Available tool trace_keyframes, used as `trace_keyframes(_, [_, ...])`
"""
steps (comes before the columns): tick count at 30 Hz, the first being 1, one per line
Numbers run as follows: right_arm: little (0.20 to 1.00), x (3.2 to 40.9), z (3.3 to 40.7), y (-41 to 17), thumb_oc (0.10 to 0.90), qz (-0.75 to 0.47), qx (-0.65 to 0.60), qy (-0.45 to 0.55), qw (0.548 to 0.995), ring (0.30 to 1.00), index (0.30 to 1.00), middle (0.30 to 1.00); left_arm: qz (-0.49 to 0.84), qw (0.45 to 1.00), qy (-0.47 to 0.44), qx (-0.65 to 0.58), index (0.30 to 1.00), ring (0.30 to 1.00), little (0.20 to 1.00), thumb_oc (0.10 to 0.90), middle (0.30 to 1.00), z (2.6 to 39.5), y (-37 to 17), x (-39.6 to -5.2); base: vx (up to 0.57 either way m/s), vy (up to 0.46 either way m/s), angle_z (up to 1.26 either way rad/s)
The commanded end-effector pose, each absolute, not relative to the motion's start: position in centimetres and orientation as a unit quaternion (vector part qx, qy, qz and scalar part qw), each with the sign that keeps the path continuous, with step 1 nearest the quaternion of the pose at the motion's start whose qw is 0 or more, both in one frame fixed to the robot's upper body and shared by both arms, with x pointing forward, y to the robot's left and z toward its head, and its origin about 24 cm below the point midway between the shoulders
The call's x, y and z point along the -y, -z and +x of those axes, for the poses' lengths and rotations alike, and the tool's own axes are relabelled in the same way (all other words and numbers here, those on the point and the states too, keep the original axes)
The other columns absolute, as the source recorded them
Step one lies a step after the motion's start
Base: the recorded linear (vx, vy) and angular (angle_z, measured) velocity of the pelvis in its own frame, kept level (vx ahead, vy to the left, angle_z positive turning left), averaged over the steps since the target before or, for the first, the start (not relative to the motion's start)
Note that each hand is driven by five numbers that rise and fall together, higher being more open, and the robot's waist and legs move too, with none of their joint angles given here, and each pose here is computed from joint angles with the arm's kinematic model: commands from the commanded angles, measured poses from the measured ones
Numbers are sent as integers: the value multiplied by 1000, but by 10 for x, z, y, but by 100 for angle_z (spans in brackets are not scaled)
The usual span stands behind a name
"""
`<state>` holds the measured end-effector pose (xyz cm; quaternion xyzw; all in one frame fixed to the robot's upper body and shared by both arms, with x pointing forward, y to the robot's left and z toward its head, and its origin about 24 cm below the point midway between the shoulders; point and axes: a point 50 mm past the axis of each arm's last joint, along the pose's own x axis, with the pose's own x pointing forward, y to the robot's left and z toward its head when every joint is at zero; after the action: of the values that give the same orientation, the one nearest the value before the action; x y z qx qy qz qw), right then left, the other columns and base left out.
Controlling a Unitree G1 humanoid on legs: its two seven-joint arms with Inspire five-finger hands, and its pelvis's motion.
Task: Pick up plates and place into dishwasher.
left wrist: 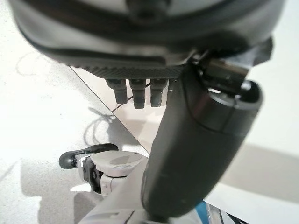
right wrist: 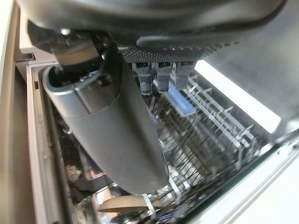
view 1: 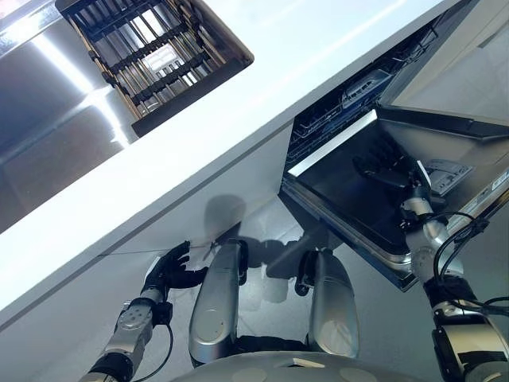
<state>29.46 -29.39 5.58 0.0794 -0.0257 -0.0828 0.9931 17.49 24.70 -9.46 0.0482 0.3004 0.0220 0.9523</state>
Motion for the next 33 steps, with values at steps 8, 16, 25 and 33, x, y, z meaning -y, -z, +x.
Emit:
trace_keyframes(8, [900, 353, 244, -95, 800, 18, 178, 371, 911, 900, 900, 900, 42, 962, -3, -270, 900, 900, 900, 800, 900, 163, 100, -229, 33, -10, -25])
trace_keyframes(16, [900, 406, 205, -85, 800, 31, 145, 517, 843, 900, 900, 900, 39, 969, 16, -244, 900, 900, 900, 800, 900, 177, 92, -225, 20, -5, -13])
trace_keyframes(25, [900, 400, 199, -22, 800, 127, 5, 428, 895, 900, 900, 900, 44, 969, 41, -239, 900, 900, 900, 800, 900, 184, 87, -223, -2, -8, -7])
trace_keyframes(33, [900, 360, 209, 39, 800, 244, -164, 251, 922, 900, 900, 900, 63, 967, 72, -237, 900, 900, 900, 800, 900, 192, 83, -220, 18, -48, -3])
